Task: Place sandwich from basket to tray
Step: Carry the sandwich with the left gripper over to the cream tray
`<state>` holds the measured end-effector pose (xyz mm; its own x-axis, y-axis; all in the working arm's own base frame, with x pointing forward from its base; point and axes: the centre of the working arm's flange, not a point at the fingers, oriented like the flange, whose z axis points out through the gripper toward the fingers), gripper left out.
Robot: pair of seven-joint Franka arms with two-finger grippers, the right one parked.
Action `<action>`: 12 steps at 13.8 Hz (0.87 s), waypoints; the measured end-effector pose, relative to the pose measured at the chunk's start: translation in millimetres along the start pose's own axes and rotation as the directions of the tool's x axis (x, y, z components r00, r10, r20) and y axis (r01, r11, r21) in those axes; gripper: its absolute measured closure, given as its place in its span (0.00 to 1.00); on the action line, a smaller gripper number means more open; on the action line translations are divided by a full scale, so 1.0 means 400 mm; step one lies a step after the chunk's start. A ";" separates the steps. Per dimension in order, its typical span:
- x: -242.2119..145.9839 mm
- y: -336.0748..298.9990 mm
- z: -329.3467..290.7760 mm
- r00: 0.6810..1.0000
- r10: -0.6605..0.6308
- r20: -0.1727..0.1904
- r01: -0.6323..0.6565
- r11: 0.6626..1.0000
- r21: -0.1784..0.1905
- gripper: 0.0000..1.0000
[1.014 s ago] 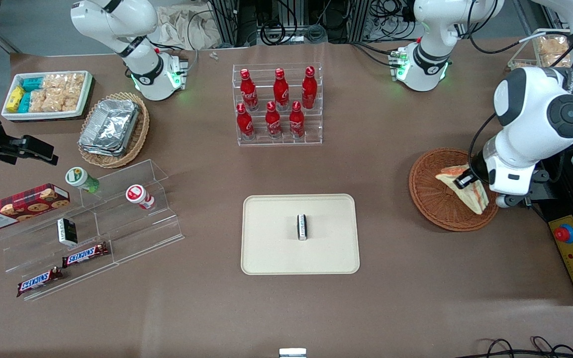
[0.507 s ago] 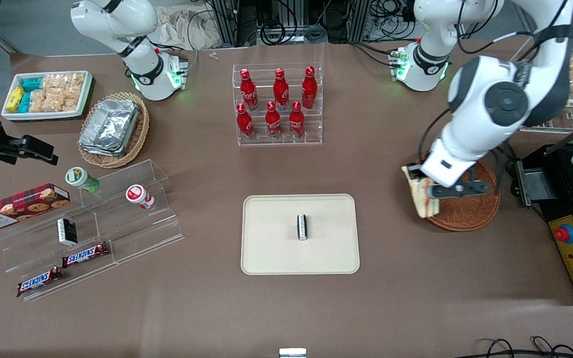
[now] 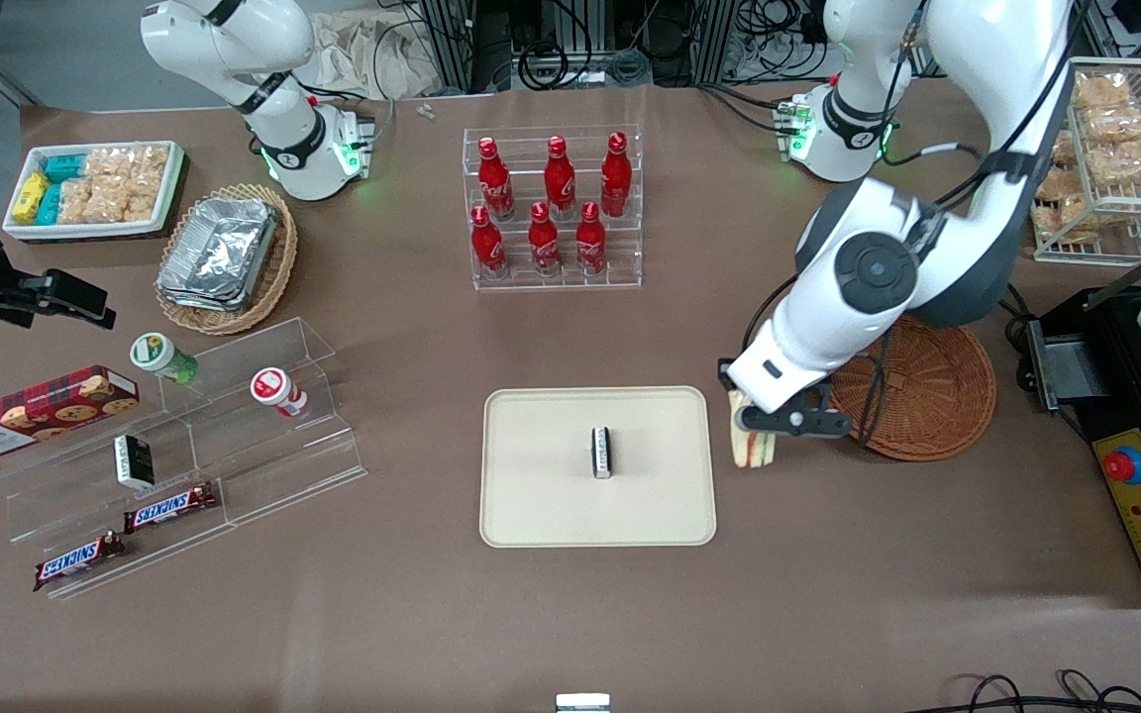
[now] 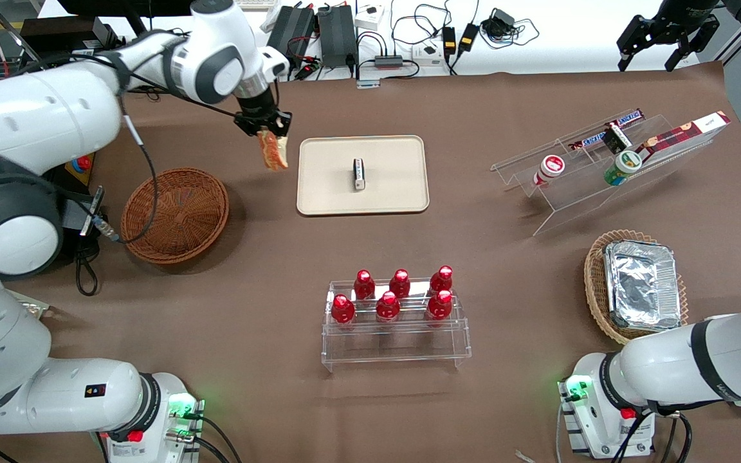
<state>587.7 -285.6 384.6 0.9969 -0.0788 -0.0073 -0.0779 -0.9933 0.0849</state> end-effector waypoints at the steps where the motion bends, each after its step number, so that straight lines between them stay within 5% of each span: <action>1: 0.008 0.015 0.045 1.000 0.014 -0.002 -0.014 1.000 0.000 0.80; 8: 0.040 0.135 0.287 0.999 0.034 -0.034 -0.032 0.997 0.064 0.80; 12: 0.053 0.159 0.391 0.999 0.028 -0.039 -0.025 0.998 0.056 0.80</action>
<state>601.8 -363.8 234.1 0.9941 -0.1028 0.0338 -0.1038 -0.9942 0.0288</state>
